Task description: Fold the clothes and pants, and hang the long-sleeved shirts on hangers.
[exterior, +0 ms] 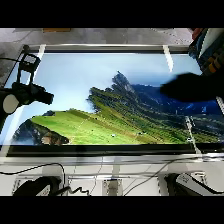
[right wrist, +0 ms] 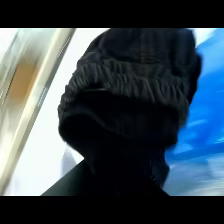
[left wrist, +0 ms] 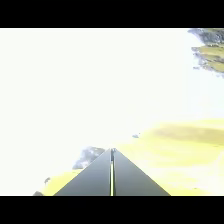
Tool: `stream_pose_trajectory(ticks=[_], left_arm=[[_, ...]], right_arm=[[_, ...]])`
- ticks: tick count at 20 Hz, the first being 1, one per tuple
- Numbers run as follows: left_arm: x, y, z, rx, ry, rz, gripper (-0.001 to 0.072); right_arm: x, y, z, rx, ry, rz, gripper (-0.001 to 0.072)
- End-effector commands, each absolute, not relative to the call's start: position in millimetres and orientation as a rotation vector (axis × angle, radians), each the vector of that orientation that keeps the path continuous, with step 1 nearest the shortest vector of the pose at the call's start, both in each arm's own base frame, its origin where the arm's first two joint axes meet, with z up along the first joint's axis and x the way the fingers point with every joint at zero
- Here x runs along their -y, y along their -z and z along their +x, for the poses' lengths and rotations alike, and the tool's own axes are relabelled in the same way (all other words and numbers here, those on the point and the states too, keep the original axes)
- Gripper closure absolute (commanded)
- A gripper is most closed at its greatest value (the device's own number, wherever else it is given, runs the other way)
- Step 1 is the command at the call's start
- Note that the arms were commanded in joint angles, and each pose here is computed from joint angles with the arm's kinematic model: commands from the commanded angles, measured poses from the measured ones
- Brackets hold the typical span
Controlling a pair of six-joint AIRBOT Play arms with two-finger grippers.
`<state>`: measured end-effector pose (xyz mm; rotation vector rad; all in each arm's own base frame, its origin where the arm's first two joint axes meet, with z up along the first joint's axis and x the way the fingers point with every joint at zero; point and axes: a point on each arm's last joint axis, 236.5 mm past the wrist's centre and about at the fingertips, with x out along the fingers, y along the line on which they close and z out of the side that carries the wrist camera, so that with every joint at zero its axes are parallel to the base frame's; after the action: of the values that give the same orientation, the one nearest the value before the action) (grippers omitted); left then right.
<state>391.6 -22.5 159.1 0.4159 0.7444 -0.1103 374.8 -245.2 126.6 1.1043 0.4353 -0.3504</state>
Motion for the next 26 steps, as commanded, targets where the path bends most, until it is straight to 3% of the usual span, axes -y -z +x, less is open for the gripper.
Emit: stream_pose_trajectory(ticks=[1,4,7,10,13,17,20,23,26], left_arm=[[20,-163,392,-0.733,0.101,0.425,0.0698],[20,-163,392,-0.732,0.101,0.425,0.0698],[20,-163,392,-0.732,0.101,0.425,0.0698],[20,-163,392,-0.732,0.101,0.425,0.0698],[20,-163,393,-0.730,0.102,0.425,0.0698],[22,-168,397,-0.701,0.103,0.425,0.0698],[22,-168,397,-0.701,0.102,0.424,0.0698],[23,-168,397,-0.701,0.105,0.420,0.0698],[23,-168,397,-0.702,0.107,0.418,0.0698]], right_arm=[[323,-99,246,-0.451,0.823,1.239,0.0676],[323,-63,163,-0.576,1.132,1.290,0.0676],[306,-40,136,-0.737,1.199,1.269,0.0676],[300,-36,132,-0.772,1.198,1.273,0.0676],[296,-41,158,-0.785,1.082,1.200,0.0676],[251,-73,283,-0.653,0.742,1.199,0.0676],[197,-74,338,-0.740,0.595,0.965,0.0676],[183,-49,312,-0.933,0.668,0.843,0.0676],[191,-28,241,-1.198,0.812,0.733,0.0676]])
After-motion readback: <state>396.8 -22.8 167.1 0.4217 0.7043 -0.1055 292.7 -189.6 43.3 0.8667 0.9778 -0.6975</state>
